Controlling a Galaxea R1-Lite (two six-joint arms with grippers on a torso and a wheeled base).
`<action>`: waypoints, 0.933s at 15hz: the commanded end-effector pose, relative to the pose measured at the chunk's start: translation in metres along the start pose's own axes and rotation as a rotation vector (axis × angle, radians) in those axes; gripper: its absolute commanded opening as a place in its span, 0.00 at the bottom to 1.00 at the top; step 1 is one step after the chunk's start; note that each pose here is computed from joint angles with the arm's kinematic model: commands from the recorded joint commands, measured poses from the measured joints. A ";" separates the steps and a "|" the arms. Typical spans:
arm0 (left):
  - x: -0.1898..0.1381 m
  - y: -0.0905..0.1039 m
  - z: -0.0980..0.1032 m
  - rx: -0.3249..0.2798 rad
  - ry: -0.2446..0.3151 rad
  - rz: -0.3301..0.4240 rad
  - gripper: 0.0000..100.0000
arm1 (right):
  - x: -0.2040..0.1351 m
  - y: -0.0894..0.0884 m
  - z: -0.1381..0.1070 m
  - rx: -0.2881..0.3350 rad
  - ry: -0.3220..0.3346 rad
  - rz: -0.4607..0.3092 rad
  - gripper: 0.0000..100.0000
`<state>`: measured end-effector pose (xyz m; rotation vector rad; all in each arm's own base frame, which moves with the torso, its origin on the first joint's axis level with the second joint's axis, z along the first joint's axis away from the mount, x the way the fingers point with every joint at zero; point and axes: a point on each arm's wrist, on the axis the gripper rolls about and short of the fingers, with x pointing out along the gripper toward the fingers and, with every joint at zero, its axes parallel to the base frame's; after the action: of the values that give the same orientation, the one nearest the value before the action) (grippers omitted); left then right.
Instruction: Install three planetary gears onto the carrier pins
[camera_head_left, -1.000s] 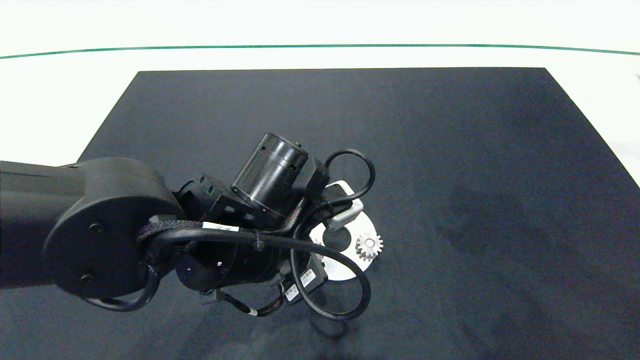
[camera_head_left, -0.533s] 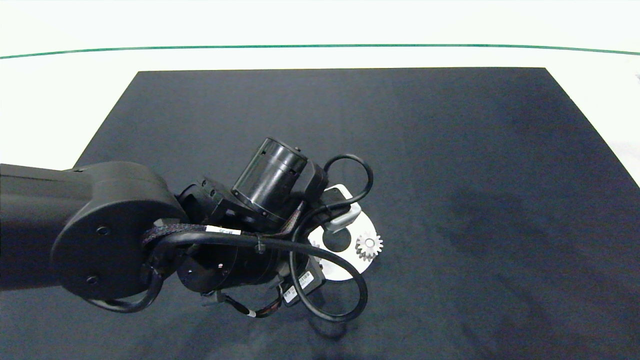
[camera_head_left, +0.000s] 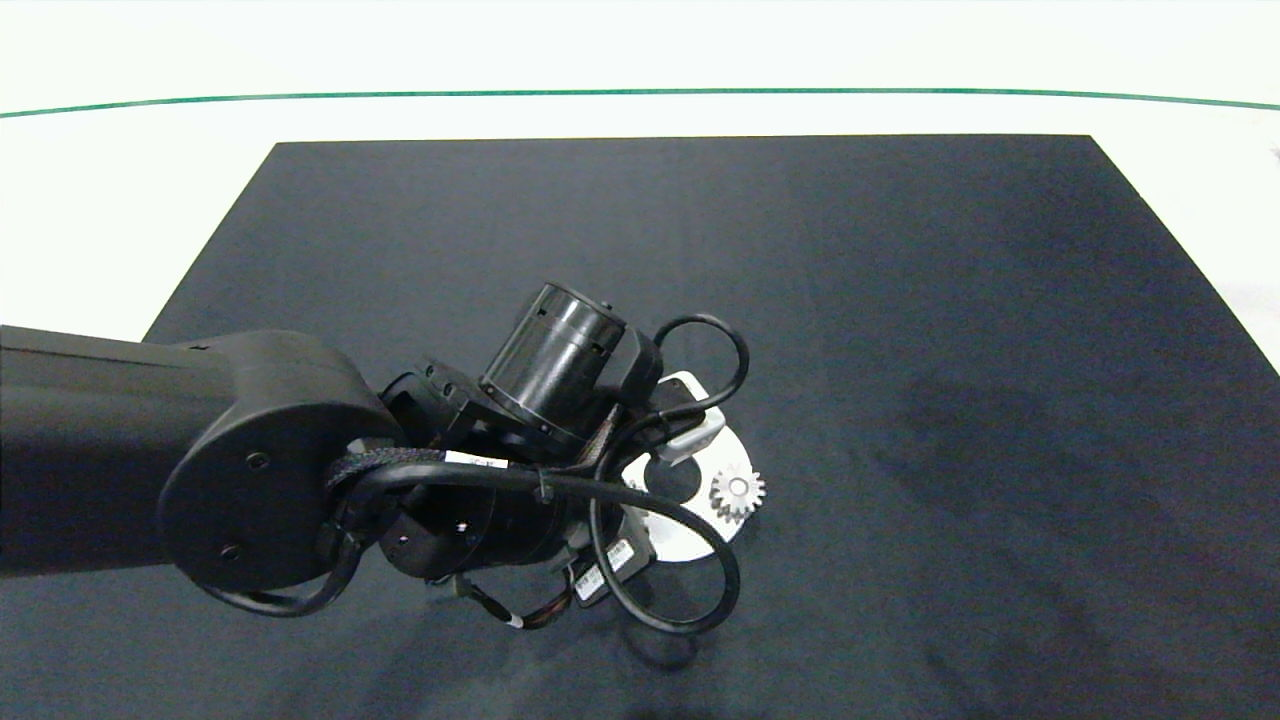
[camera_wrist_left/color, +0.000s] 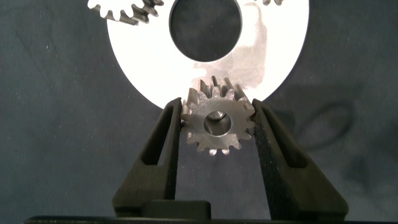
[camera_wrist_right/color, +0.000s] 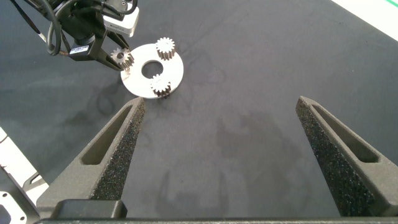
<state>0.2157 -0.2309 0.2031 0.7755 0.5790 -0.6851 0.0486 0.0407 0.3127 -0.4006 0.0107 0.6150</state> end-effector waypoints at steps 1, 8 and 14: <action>0.002 0.003 -0.002 -0.001 0.012 0.008 0.19 | 0.001 0.000 0.000 -0.004 0.005 0.002 1.00; -0.001 0.008 -0.003 -0.003 0.009 0.018 0.19 | 0.002 0.001 -0.001 -0.008 0.009 0.005 1.00; 0.001 0.003 -0.003 0.003 0.013 0.008 0.19 | 0.000 0.000 -0.001 -0.011 0.003 0.002 1.00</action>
<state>0.2179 -0.2268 0.2023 0.7829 0.5861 -0.6725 0.0489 0.0411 0.3113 -0.4108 0.0128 0.6175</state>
